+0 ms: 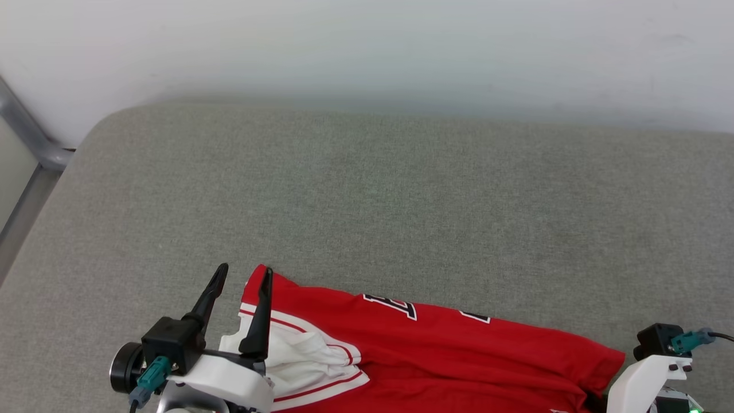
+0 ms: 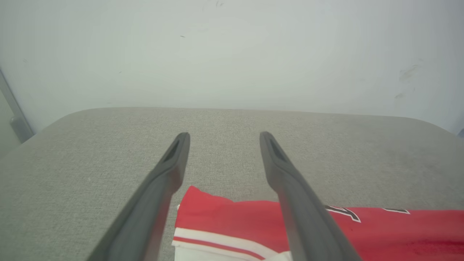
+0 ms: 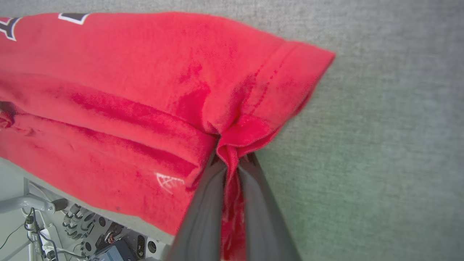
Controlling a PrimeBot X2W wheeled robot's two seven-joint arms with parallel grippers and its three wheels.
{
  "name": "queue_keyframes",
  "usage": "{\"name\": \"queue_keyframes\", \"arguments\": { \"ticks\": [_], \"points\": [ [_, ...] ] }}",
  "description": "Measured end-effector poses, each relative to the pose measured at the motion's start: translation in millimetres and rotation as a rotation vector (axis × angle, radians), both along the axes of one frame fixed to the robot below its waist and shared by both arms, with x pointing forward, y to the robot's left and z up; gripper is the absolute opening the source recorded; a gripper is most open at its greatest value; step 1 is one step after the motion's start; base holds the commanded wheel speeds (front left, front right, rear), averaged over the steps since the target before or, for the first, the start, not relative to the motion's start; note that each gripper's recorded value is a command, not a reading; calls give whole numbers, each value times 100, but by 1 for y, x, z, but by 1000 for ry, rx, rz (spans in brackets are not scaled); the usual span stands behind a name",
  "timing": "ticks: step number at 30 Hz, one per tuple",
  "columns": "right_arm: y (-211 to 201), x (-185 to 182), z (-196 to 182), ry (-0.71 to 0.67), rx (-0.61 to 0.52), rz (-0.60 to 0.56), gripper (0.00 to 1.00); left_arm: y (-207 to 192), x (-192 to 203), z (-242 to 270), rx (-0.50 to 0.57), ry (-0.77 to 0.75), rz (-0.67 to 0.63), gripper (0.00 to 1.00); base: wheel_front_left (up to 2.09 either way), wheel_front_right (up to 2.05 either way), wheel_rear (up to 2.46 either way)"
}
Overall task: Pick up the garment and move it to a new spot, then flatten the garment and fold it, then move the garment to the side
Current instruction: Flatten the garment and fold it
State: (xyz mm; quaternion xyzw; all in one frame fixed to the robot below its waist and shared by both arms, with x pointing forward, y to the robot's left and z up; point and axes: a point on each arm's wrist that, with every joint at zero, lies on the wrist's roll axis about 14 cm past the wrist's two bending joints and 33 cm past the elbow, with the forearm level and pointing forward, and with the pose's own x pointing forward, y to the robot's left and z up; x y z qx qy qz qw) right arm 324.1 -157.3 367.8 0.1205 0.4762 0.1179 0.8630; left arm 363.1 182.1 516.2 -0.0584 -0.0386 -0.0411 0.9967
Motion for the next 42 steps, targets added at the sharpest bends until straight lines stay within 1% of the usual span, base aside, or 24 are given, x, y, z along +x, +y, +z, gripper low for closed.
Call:
{"name": "queue_keyframes", "arguments": {
  "ticks": [4,5,15,19,20,23,25,28,32,35,37,40,42],
  "points": [
    [-7,5,14,-58,-14,-6,0,1,-6,1,17,-5,3,100,0,0,0],
    [-23,12,27,-107,-38,-37,0,1,-9,4,25,-15,0,100,0,0,0],
    [-99,9,48,-139,-137,-204,0,-8,-9,8,33,-28,-28,100,0,0,0],
    [-117,4,53,-134,-148,-257,0,-9,-10,7,30,-21,-29,100,0,0,0],
    [-115,3,54,-129,-119,-271,0,-10,-9,7,29,-20,-31,100,0,0,0],
    [-94,2,53,-92,32,-299,0,-11,-10,6,30,-17,-32,100,0,0,0],
    [-75,3,58,-75,162,-307,0,-11,-11,6,30,-16,-32,100,0,0,0],
    [-37,5,71,-40,379,-274,0,-10,-12,7,31,-16,-29,100,0,0,0],
    [-12,7,92,-22,590,-228,0,-7,-15,7,34,-13,-23,100,0,0,0],
    [5,11,102,-8,707,-184,0,-5,-17,8,33,-14,-17,100,0,0,0],
    [24,14,107,8,803,-147,0,-4,-19,8,33,-13,-13,100,0,0,0],
    [54,19,110,32,881,-95,0,-2,-20,9,33,-17,-8,100,0,0,0],
    [74,23,114,40,913,-54,0,0,-21,9,31,-16,-2,100,0,0,0]
  ]
}}
